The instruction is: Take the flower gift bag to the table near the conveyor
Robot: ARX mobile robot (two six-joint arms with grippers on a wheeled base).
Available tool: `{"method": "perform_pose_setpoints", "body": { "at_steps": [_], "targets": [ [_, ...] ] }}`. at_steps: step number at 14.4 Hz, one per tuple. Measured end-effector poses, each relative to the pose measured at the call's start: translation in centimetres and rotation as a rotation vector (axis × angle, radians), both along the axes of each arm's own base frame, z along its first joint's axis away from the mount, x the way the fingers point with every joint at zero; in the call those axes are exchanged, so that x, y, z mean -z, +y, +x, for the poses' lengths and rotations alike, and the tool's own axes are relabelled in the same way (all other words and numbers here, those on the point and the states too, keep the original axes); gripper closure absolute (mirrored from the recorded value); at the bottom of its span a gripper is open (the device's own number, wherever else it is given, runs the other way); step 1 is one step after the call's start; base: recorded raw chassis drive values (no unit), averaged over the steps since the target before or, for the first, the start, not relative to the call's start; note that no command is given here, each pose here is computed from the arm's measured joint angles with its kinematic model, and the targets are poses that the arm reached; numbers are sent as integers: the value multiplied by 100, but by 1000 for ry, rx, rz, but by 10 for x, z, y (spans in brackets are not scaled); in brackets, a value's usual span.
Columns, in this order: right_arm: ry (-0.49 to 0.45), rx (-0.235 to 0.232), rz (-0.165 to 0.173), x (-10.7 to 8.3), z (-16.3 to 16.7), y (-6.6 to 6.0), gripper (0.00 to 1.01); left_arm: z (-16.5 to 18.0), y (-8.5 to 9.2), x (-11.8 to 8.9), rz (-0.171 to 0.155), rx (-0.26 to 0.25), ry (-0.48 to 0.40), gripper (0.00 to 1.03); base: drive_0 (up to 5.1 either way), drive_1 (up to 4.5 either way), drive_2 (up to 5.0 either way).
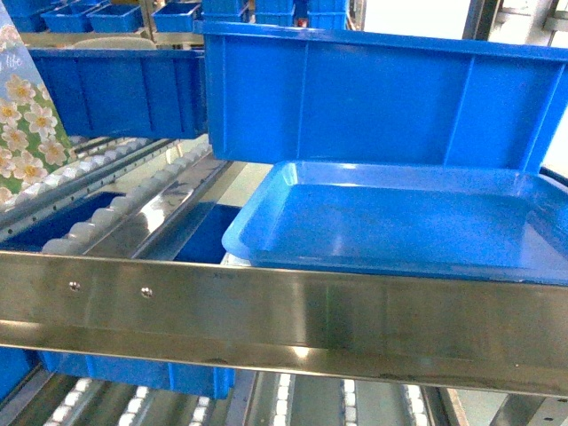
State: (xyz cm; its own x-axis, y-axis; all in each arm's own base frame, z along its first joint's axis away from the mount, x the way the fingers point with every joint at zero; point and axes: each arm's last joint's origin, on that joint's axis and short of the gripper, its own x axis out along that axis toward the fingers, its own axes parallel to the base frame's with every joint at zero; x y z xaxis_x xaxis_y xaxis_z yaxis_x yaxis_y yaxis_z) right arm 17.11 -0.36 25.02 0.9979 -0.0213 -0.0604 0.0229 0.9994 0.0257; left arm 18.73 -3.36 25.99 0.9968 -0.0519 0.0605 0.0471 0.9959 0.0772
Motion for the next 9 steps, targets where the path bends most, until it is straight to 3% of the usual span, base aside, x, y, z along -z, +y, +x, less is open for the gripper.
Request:
{"method": "perform_pose_setpoints", "body": {
  "at_steps": [3,9],
  "targets": [
    [2,0,0,0,0,0,98,1,-1,1,2,4,5,101,0,0,0],
    [1,3,0,0,0,0,98,1,-2,1,3,14,5,101,-463,119,380]
  ]
}}
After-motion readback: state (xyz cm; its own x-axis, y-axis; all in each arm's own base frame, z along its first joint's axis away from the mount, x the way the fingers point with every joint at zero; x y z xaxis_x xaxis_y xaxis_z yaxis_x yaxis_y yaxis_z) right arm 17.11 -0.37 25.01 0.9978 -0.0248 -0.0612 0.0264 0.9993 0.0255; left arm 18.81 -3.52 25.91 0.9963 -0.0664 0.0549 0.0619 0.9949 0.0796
